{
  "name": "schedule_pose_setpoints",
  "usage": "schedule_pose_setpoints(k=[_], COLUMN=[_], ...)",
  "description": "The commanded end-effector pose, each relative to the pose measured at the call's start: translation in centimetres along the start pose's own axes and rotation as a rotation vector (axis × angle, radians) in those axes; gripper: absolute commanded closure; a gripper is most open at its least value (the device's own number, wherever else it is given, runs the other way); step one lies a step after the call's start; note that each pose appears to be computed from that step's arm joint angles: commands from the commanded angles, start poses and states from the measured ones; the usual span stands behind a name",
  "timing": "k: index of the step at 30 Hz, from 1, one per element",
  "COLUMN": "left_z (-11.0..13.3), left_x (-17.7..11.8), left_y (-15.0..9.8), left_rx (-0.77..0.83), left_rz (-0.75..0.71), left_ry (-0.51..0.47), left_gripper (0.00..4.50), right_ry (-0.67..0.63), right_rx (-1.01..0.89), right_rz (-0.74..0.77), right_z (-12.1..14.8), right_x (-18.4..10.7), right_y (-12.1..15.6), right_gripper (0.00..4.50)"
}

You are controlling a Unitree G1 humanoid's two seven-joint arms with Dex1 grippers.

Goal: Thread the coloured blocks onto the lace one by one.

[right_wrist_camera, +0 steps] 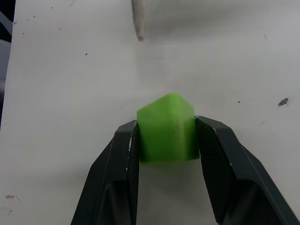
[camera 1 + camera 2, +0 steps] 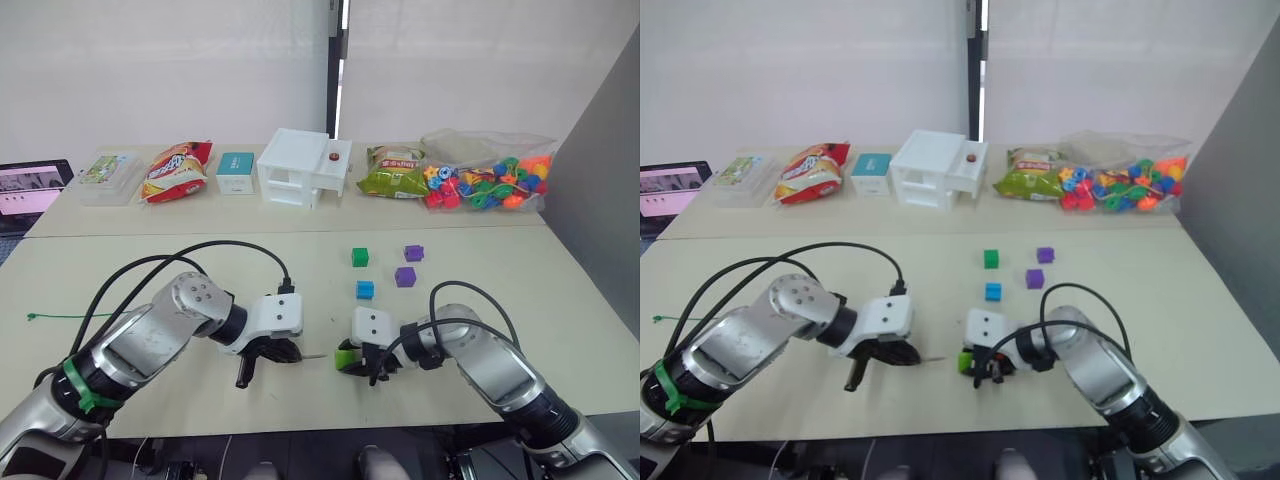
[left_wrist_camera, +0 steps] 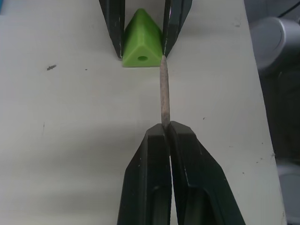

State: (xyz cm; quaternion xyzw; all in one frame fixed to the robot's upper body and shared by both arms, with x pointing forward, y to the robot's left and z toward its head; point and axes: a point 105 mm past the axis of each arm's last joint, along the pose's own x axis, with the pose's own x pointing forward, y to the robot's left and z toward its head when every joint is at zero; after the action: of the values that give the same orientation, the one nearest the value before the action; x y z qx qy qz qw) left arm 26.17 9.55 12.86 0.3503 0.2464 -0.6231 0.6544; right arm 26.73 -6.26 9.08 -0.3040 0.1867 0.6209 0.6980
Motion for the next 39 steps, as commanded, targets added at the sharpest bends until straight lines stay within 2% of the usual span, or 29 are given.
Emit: schedule_pose_setpoints(k=[1,6,13,27,34,39], left_z=[-0.2,-0.3,1.0,1.7,3.0,3.0], left_x=[0.0,0.8,1.7,2.7,3.6,4.8], left_y=[0.5,0.8,0.9,0.3,0.4,0.4], left_rx=[0.039,0.038,0.038,0.018,-0.012,-0.061], left_rz=[0.031,0.024,0.017,-0.016,-0.014,-0.016], left_ry=[0.063,0.131,0.108,0.087,0.02,-0.077], left_gripper=[4.5,4.5,4.5,4.5,4.5,4.5], right_ry=[0.0,0.0,-0.002,0.0,0.003,0.002], right_rx=[0.018,0.013,0.011,0.018,0.025,0.031], right_rz=[0.065,0.069,0.068,0.052,0.047,0.034], right_z=[-0.2,-0.1,0.1,0.4,0.3,0.3], right_x=[0.9,0.7,0.7,0.7,0.7,0.6], right_y=[1.4,1.6,1.6,1.4,1.5,1.3], right_gripper=[3.21,3.21,3.21,3.21,3.21,3.21])
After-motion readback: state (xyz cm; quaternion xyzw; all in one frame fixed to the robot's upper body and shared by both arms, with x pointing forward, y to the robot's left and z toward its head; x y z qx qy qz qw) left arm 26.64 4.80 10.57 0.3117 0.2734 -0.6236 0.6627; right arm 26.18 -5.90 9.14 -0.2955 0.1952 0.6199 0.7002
